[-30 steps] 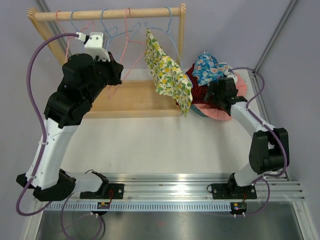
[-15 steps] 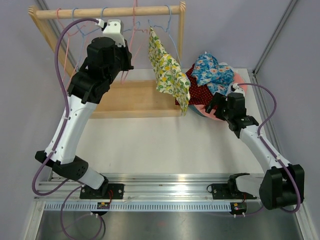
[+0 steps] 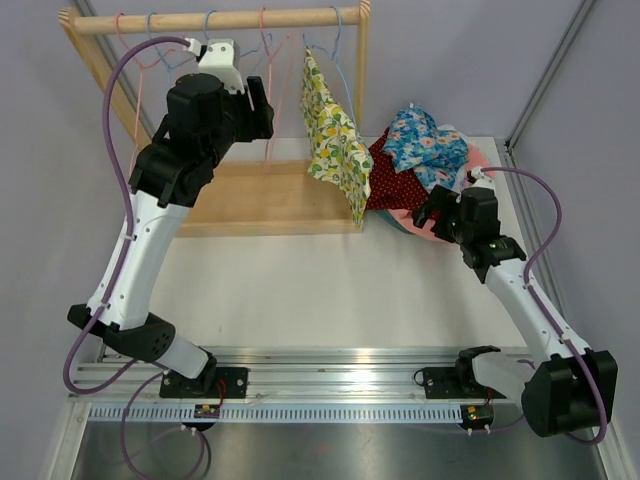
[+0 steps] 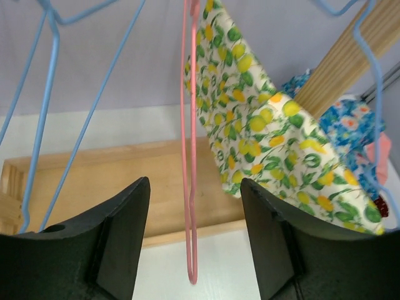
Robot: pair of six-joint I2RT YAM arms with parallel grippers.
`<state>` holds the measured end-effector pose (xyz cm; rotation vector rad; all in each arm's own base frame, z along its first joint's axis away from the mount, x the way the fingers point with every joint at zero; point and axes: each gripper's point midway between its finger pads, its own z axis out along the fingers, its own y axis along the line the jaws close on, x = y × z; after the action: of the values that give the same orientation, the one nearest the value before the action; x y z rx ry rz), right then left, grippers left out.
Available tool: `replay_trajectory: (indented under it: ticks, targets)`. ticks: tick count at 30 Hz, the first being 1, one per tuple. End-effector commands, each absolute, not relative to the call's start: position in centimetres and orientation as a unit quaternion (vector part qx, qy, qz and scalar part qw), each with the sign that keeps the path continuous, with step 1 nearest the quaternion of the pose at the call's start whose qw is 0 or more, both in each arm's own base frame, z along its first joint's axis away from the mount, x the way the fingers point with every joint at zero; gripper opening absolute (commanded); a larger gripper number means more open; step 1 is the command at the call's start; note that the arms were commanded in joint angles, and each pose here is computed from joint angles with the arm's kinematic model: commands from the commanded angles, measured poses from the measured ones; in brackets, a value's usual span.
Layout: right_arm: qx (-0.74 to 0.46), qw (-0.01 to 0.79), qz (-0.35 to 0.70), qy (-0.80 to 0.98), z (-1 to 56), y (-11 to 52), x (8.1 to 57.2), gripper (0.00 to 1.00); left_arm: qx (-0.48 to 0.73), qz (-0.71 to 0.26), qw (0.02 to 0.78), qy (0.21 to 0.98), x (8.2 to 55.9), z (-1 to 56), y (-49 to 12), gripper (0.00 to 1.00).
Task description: Remove the skirt from the hanger
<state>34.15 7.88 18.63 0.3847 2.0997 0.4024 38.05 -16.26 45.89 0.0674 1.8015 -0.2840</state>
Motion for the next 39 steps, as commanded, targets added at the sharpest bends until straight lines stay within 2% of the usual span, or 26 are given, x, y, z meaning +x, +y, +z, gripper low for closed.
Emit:
replay_trajectory:
  ticks: [1,16,24,28,31,32,33,35,39]
  targets:
    - [0.151,0.488,0.178,0.841,21.2,8.2,34.0,0.99,0.043,-0.176,0.654,0.735,36.9,51.2,-18.0,0.64]
    - [0.137,0.494,0.172,0.841,22.3,7.5,30.9,1.0,0.114,-0.325,0.625,0.701,40.6,50.0,-31.1,0.66]
    - [0.129,0.493,0.177,0.842,22.6,7.7,30.2,0.99,0.109,-0.337,0.614,0.705,42.3,47.9,-34.1,0.63]
    - [0.128,0.496,0.178,0.84,23.0,7.7,30.2,0.99,0.088,-0.31,0.616,0.719,43.5,46.3,-33.6,0.42]
    - [0.128,0.495,0.177,0.841,22.9,7.7,30.2,0.99,0.086,-0.296,0.613,0.728,43.9,45.2,-33.4,0.34]
    - [0.128,0.496,0.178,0.84,23.0,7.7,30.3,0.99,0.086,-0.292,0.611,0.731,44.0,44.9,-33.4,0.21]
    - [0.128,0.495,0.179,0.84,22.9,7.7,30.3,0.99,0.087,-0.29,0.611,0.732,44.1,44.8,-33.4,0.16]
    - [0.126,0.494,0.181,0.841,22.9,7.8,30.3,0.99,0.086,-0.282,0.611,0.735,44.2,44.5,-33.2,0.0]
    - [0.098,0.512,0.223,0.824,24.9,9.4,30.8,0.99,0.092,-0.269,0.622,0.729,43.5,45.8,-32.2,0.0]
